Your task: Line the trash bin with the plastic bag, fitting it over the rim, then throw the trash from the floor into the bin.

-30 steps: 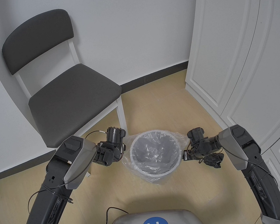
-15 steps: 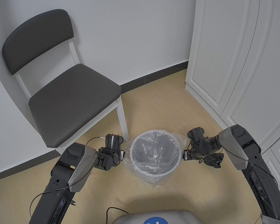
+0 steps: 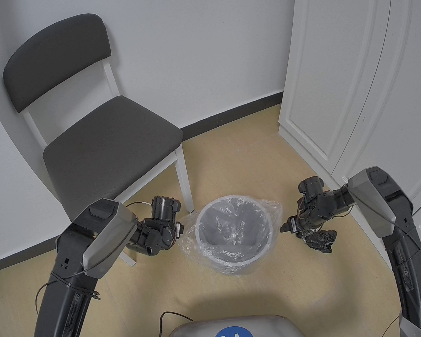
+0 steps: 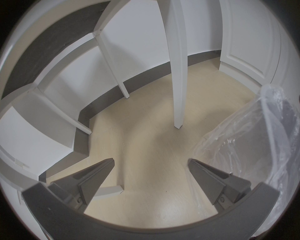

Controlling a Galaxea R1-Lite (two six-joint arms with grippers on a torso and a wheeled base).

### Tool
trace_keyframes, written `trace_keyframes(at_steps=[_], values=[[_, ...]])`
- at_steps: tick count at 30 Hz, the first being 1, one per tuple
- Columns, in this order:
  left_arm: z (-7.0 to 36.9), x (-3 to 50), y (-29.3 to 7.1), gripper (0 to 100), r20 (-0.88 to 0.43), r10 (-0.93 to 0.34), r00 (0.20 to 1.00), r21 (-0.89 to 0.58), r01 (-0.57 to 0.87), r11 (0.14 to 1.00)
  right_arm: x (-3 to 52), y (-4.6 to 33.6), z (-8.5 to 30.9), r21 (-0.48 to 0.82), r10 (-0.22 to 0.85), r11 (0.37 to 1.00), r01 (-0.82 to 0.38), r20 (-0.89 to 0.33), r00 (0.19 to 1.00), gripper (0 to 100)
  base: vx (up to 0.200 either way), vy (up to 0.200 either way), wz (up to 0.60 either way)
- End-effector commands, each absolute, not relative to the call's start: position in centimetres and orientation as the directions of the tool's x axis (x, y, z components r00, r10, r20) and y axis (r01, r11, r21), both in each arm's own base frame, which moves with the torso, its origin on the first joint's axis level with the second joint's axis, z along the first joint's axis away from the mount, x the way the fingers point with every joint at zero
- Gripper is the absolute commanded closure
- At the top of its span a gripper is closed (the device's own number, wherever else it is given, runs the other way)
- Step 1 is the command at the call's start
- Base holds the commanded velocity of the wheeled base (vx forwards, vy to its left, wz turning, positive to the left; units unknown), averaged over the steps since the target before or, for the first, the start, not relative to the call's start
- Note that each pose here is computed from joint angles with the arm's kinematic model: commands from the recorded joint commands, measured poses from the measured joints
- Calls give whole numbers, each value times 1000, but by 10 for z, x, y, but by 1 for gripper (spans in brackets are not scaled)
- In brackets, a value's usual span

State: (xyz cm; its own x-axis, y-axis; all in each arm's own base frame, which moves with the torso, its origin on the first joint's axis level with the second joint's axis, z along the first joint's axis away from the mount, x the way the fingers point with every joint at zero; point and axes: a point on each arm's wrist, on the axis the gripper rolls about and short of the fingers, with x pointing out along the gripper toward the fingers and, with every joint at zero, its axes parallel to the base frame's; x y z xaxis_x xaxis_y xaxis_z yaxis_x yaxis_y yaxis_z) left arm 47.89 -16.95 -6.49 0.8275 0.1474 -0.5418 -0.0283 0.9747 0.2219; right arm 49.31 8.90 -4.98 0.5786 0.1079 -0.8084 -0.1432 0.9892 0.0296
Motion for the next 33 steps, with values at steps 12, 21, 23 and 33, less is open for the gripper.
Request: trace_keyframes(at_steps=[12, 21, 23, 33], values=[[-25, 422, -157, 0, -439, 113, 891, 148, -52, 988, 478, 49, 20, 60, 210, 967, -248, -737, 643, 0, 0, 0, 0], [-16, 415, -161, 0, -393, 91, 915, 125, -45, 991, 506, 90, -30, 190, 258, 966, -176, -656, 709, 0, 0, 0, 0], [-14, 415, -163, 0, -388, 87, 918, 123, -43, 992, 510, 98, -40, 205, 249, 967, -149, -655, 714, 0, 0, 0, 0], [-7, 409, -167, 0, -383, 74, 921, 119, -30, 992, 509, 116, -65, 167, 201, 979, -115, -718, 666, 0, 0, 0, 0]])
